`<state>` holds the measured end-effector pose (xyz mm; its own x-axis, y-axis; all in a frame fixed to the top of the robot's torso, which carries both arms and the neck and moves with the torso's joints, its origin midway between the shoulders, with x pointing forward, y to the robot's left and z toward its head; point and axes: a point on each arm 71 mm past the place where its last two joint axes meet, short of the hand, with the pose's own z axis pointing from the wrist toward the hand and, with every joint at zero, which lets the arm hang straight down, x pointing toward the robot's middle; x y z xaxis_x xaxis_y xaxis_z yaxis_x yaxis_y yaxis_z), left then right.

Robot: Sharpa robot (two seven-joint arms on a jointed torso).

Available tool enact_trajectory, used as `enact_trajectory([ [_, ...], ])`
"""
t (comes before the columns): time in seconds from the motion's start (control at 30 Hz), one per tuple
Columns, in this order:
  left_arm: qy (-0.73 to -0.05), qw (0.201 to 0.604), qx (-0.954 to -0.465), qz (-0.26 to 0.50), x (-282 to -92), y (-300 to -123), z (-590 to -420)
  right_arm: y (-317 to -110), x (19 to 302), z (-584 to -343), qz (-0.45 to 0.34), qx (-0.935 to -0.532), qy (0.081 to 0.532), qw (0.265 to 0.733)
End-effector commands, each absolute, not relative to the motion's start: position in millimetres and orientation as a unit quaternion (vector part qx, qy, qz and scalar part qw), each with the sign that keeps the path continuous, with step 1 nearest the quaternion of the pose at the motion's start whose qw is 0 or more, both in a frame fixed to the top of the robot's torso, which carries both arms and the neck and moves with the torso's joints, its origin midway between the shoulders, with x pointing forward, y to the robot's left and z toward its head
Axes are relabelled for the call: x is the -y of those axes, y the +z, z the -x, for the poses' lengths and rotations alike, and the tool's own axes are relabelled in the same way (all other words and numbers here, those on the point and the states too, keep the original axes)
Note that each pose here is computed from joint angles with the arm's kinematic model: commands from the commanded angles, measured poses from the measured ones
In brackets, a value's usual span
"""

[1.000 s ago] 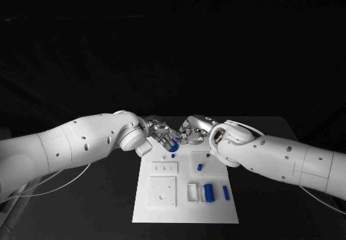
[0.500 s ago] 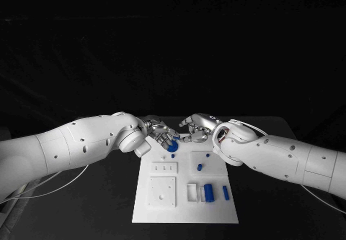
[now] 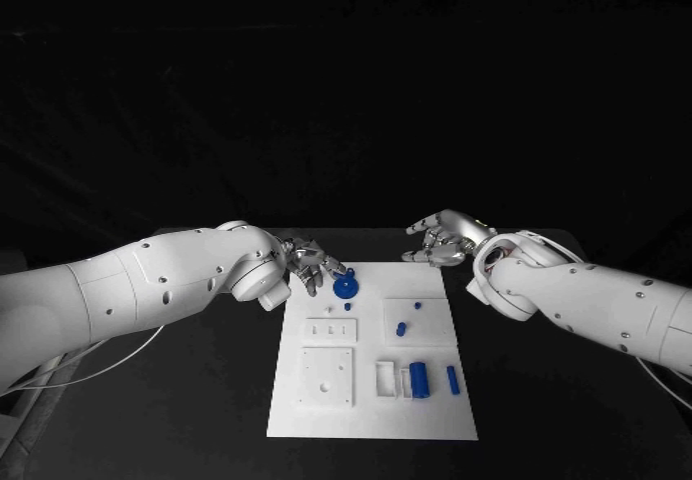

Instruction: Assemble the parts on the task board

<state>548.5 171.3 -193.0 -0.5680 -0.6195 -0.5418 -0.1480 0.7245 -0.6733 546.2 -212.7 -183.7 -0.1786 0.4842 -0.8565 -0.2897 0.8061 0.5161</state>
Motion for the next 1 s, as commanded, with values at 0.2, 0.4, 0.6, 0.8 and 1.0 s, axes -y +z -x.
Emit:
enact_trajectory([
  [0.2, -0.217, 0.452, -0.837, 0.217, -179.3, -196.3, -552.6, -171, 257, -568, -0.201, -0.665, 0.350, 0.629],
  [0.4, -0.196, 0.473, -0.832, 0.213, -178.0, -203.8, -552.4, -155, 278, -584, -0.246, -0.648, 0.352, 0.630],
  [0.6, -0.179, 0.488, -0.831, 0.200, -176.0, -217.1, -551.1, -147, 285, -593, -0.272, -0.648, 0.367, 0.609],
  [0.8, -0.172, 0.493, -0.833, 0.183, -172.4, -228.9, -547.4, -145, 281, -597, -0.278, -0.649, 0.387, 0.593],
  [1.0, -0.168, 0.494, -0.836, 0.169, -167.8, -243.5, -541.5, -144, 274, -598, -0.271, -0.650, 0.406, 0.582],
])
